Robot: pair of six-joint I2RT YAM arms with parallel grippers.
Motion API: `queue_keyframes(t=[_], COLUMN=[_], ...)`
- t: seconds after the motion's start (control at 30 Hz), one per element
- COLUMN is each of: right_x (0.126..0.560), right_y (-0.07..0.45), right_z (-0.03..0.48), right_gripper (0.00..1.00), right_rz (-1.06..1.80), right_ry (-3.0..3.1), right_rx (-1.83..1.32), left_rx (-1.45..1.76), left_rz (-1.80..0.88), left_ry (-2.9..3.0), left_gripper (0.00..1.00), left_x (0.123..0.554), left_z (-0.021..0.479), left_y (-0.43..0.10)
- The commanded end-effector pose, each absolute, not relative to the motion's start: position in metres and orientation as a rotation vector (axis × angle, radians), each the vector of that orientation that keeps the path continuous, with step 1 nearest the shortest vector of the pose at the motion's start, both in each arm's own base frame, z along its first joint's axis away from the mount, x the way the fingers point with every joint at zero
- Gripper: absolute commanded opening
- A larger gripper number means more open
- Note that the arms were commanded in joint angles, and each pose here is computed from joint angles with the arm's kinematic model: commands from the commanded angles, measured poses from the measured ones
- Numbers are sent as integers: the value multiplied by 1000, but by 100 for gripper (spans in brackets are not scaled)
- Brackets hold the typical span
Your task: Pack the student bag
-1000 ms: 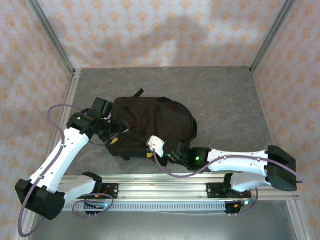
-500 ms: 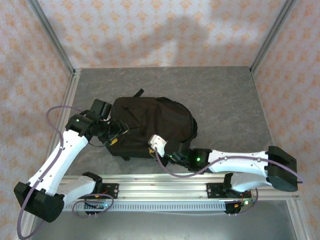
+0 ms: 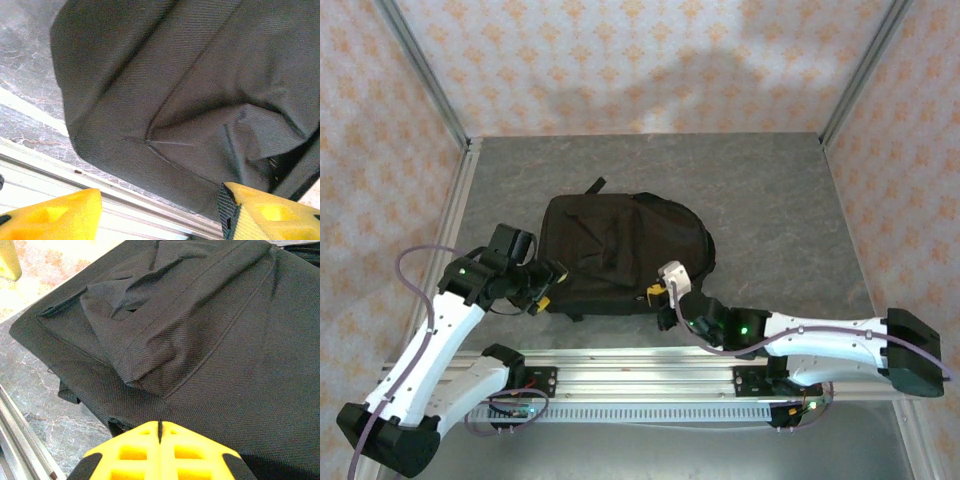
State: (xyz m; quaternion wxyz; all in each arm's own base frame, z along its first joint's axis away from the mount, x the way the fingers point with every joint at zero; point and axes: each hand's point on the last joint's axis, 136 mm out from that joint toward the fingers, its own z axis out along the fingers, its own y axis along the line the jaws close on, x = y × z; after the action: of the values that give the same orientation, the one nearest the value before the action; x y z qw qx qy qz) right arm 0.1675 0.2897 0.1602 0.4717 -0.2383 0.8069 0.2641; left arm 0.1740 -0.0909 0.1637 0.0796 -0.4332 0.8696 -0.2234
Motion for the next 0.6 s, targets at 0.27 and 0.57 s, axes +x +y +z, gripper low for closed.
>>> queue_keyframes(t=[0.27,0.57], right_x=[179,187], right_y=[262,226], right_z=[168,165], right_gripper=[0,0], right_rz=[599,514], right_ry=[2027,2068], right_rx=[-362,-240], left_rx=[-1316,-1240], left_rz=[-301,-166], left_ry=[2645,2650], left_gripper=[62,62], left_x=[175,188], left_z=[121,118], left_y=[-58,-46])
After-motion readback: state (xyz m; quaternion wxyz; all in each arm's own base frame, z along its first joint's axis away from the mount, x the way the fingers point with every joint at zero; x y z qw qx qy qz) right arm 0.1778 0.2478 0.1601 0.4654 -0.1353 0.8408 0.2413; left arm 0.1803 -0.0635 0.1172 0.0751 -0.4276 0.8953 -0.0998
